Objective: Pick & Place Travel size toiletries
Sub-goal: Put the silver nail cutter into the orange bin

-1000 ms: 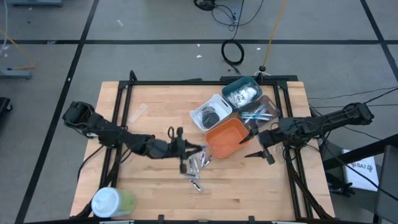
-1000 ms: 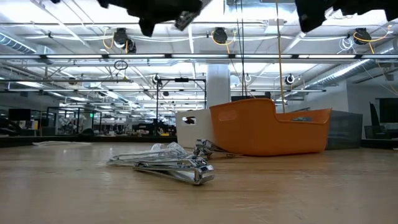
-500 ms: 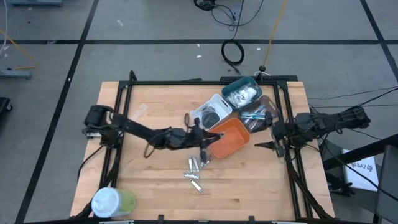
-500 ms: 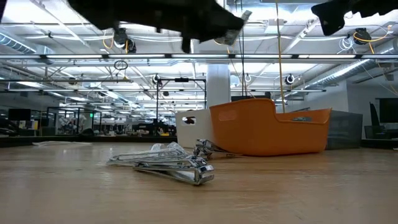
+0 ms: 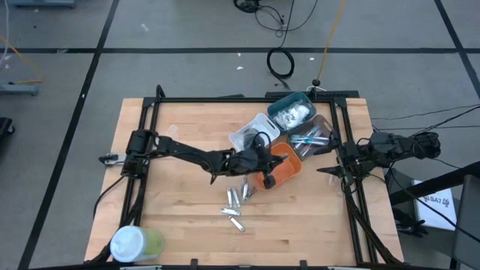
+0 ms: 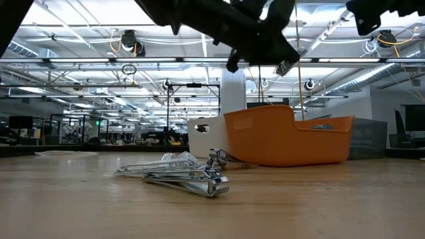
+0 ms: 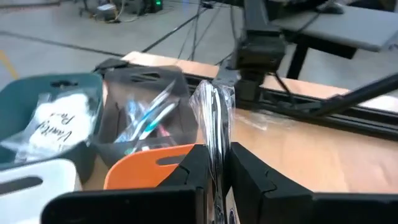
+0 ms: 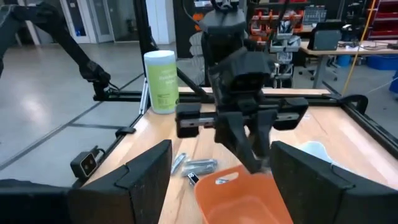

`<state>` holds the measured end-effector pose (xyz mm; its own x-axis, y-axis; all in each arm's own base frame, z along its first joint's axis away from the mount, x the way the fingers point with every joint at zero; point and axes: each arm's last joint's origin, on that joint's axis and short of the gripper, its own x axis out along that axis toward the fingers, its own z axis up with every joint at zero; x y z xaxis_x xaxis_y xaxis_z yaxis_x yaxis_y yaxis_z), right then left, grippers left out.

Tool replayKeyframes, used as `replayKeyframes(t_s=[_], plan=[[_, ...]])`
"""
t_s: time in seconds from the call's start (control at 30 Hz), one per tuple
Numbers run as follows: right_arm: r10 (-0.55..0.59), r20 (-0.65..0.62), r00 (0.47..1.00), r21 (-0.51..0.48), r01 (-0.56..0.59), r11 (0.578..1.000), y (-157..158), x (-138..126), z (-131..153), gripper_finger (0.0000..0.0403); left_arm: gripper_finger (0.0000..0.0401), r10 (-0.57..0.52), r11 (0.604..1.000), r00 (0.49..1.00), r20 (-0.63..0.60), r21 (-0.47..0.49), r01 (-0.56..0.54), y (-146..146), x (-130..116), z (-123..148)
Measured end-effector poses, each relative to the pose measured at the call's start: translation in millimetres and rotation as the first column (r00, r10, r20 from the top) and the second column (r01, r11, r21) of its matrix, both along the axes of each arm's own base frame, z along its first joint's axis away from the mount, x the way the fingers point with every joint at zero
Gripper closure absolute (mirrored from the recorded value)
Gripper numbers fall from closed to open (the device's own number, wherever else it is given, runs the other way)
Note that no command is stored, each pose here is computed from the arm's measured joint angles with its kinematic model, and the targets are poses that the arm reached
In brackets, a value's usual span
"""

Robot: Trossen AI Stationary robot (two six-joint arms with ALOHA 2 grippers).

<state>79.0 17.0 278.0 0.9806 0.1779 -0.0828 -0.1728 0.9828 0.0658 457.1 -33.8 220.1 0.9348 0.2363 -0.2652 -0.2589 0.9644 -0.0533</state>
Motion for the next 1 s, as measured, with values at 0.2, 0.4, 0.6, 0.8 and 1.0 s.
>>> replayKeyframes(t_s=[0.2, 0.4, 0.6, 0.8, 1.0], plan=[[-0.002, -0.031, 1.000, 0.010, 0.002, 1.000, 0, -1, -9, 0.0147, 0.0358, 0.101, 0.990, 0.993, -0.061, -0.095, -0.106, 14, 1, -17], [-0.003, -0.023, 1.000, 0.022, 0.003, 1.000, 1, 5, -21, 0.0147, 0.0356, 0.105, 0.984, 0.987, -0.125, -0.128, -0.121, 15, 1, -29], [-0.002, 0.008, 1.000, 0.021, 0.002, 1.000, 1, 6, -21, 0.0147, 0.0355, 0.033, 0.986, 0.990, -0.134, -0.155, -0.054, 8, 2, -34], [-0.002, 0.010, 1.000, 0.018, 0.002, 1.000, 1, 6, -21, 0.0147, 0.0355, 0.041, 0.981, 0.991, -0.127, -0.181, -0.064, 8, 2, -34], [-0.002, 0.009, 1.000, 0.018, 0.002, 1.000, 1, 6, -21, 0.0147, 0.0354, 0.047, 0.978, 0.990, -0.133, -0.195, -0.073, 9, 2, -35]])
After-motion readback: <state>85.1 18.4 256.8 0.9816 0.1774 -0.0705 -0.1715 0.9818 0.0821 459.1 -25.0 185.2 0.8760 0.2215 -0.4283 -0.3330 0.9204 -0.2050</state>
